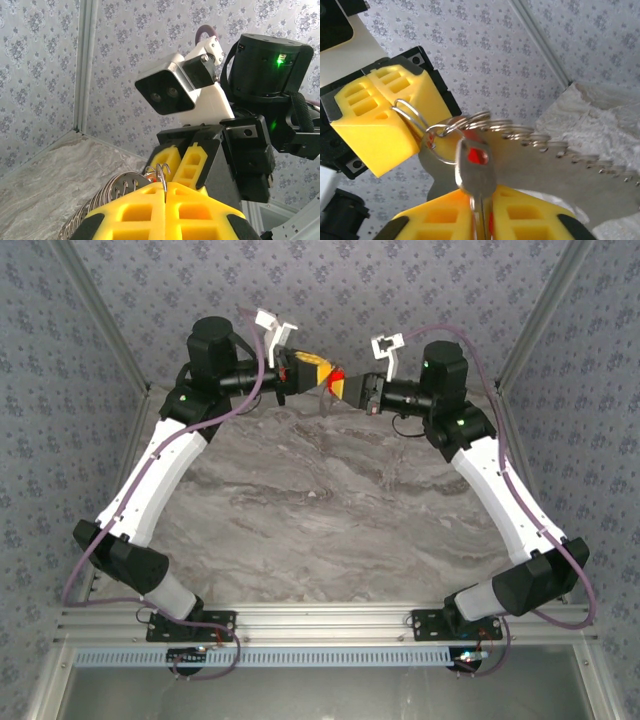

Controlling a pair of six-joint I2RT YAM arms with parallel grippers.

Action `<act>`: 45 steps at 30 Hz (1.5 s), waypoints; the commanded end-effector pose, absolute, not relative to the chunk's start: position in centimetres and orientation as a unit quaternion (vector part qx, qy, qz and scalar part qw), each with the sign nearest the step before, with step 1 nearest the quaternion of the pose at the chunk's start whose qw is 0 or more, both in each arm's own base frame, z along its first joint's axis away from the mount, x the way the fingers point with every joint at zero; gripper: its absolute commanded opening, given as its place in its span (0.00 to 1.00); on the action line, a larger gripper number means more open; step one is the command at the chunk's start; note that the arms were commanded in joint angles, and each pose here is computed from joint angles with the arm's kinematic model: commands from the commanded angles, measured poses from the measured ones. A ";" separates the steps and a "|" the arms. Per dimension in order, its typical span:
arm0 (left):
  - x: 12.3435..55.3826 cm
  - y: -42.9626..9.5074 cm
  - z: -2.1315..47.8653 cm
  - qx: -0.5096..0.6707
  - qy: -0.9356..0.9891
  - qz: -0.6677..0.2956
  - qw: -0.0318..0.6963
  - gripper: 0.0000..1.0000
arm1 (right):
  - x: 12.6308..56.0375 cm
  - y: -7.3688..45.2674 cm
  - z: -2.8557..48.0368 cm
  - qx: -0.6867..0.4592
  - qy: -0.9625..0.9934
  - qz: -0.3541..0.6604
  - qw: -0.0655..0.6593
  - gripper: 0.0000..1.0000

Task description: Put the keys on the keyring

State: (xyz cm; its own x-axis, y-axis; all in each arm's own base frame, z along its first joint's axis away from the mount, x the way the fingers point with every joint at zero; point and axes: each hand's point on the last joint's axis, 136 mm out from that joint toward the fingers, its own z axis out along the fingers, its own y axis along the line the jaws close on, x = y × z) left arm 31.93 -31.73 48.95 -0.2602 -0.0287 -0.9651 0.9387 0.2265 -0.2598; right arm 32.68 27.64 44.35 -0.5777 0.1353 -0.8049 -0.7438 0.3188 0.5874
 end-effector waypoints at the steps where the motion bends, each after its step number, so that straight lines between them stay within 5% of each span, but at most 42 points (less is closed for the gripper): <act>1: 30.4 -31.0 52.0 0.380 0.579 -0.501 0.520 0.00 | 31.2 28.0 44.7 -0.240 0.702 0.540 0.397 0.08; 7: 30.7 -31.0 52.1 0.376 0.578 -0.498 0.525 0.00 | 30.4 28.2 44.3 -0.251 0.711 0.532 0.384 0.00; 16: 31.0 -31.1 52.3 0.372 0.575 -0.500 0.530 0.00 | 28.8 29.8 43.2 -0.279 0.712 0.550 0.334 0.00; 21: 31.1 -31.1 52.1 0.371 0.576 -0.500 0.529 0.00 | 29.7 27.9 44.1 -0.257 0.707 0.560 0.346 0.33; 30: 31.1 -31.1 52.1 0.370 0.575 -0.502 0.529 0.00 | 32.1 22.8 49.9 -0.200 0.659 0.585 0.429 0.36; 45: 31.3 -31.3 52.8 0.359 0.562 -0.522 0.532 0.00 | 34.1 25.0 52.6 -0.200 0.609 0.626 0.443 0.40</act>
